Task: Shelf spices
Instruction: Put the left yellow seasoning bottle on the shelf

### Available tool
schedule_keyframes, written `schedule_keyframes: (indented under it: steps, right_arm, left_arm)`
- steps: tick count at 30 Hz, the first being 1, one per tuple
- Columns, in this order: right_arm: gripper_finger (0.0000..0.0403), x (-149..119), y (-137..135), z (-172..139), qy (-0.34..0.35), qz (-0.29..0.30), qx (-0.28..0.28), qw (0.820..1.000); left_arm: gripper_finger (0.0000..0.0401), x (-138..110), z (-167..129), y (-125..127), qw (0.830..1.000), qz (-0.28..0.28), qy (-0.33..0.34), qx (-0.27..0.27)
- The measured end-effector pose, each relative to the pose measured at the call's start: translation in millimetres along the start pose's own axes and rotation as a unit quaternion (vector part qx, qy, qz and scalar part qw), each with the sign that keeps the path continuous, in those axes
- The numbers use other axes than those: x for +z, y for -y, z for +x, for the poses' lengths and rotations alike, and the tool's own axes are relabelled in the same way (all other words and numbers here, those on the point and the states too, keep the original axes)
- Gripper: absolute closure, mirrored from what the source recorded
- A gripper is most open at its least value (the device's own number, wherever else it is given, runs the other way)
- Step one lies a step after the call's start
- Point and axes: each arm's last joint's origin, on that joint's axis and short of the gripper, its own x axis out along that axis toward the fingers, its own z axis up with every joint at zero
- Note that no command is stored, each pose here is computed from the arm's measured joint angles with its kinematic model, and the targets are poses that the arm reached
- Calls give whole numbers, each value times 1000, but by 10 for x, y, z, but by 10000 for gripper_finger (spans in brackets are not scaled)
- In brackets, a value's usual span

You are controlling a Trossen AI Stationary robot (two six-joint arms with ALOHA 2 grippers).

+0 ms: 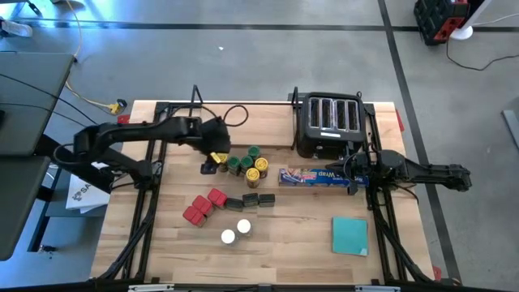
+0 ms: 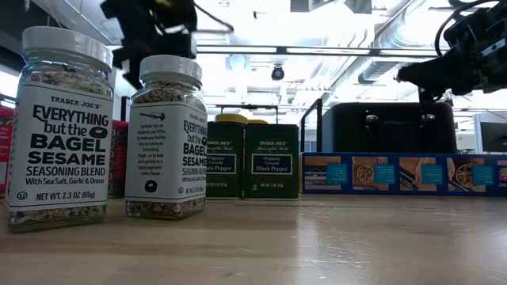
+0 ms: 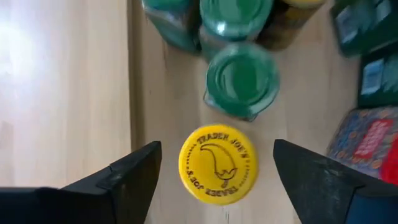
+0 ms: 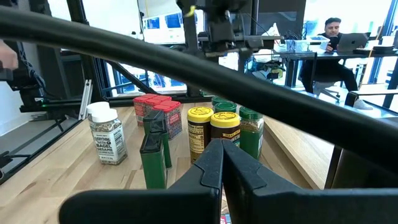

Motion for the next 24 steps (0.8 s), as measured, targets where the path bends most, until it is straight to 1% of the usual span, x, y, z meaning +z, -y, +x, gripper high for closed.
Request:
schedule_keyframes:
  steps: [5, 12, 15, 19, 24]
  right_arm:
    - [403, -1, 0, 0, 0, 0, 0, 1000]
    - [403, -1, 0, 0, 0, 0, 0, 1000]
    - [403, -1, 0, 0, 0, 0, 0, 1000]
    - [403, 0, 0, 0, 0, 0, 0, 1000]
    - [403, 0, 0, 0, 0, 0, 0, 1000]
  left_arm:
    - [79, -29, 147, -40, 999, 7, -37, -22]
    - [78, -24, 245, -44, 998, 13, -53, -33]
    - [84, -23, 282, -46, 998, 13, -59, -36]
    - [112, -29, 321, -44, 997, 13, -70, -40]
    - [171, -30, 338, -43, 996, 3, -74, -41]
